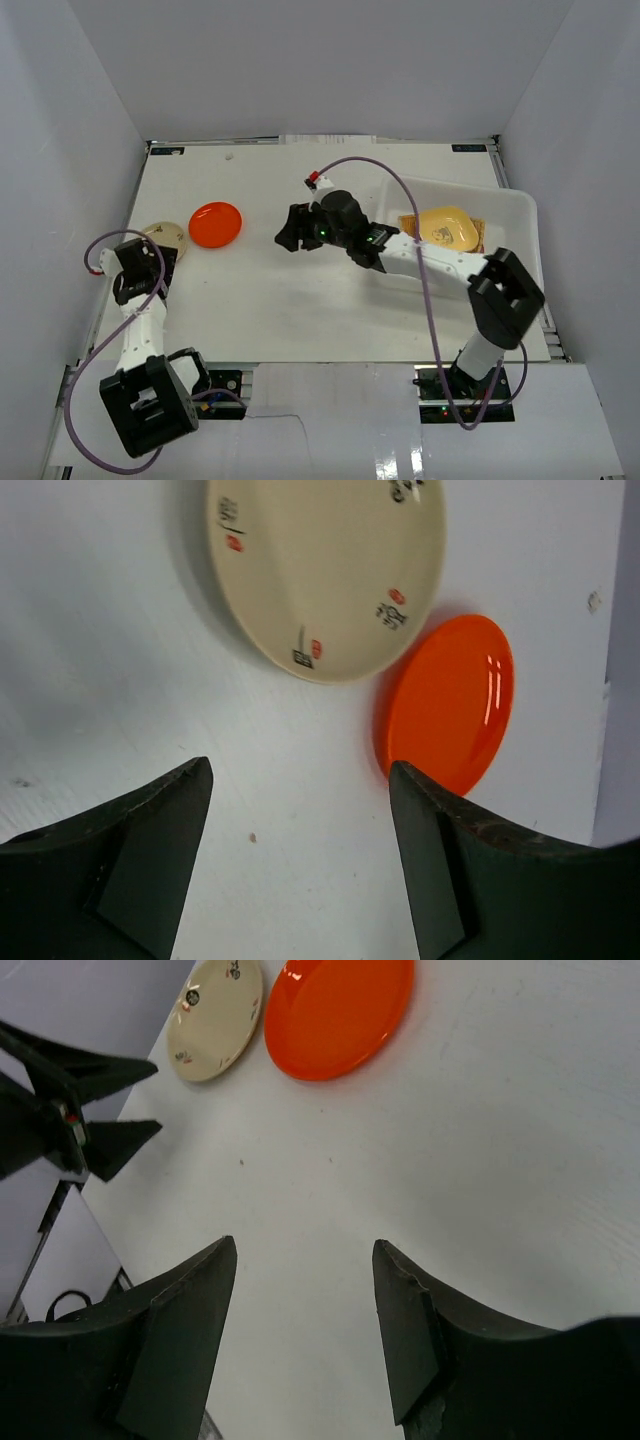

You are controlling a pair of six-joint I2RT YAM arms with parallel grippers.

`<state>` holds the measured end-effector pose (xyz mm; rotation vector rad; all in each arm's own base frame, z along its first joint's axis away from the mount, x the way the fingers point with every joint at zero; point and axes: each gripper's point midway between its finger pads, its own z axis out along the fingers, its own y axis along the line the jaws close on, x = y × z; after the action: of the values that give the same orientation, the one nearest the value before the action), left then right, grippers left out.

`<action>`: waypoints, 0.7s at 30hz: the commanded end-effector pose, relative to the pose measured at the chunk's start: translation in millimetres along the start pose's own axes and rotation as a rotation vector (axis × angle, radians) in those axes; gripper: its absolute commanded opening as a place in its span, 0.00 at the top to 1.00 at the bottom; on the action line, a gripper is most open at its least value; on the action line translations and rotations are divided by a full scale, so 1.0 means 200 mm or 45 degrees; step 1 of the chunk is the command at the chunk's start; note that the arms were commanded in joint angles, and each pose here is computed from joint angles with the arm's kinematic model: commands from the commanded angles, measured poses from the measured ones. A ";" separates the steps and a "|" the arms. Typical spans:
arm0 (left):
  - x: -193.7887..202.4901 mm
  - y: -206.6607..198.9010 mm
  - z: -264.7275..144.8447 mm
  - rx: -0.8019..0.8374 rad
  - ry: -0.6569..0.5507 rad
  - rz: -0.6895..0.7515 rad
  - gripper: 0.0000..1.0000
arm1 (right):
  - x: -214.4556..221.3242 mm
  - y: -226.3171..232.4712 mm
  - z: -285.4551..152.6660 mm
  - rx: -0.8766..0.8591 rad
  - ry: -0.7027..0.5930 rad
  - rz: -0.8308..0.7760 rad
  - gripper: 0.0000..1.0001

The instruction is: Place the plates into the plastic bin on the countertop

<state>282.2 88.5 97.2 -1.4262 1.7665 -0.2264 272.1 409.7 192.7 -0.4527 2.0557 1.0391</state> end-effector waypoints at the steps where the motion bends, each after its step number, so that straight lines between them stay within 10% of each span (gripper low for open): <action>1: 0.03 0.03 0.04 0.053 0.102 -0.132 0.18 | -0.15 0.09 0.26 -0.088 -0.103 0.144 0.37; 21: 0.01 0.21 0.40 -0.098 0.157 -0.310 0.37 | 0.33 -0.28 1.22 0.032 0.060 0.770 0.35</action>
<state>310.5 127.2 35.7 -1.6696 1.6919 -0.4148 373.2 571.8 52.5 0.0574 2.2480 1.3682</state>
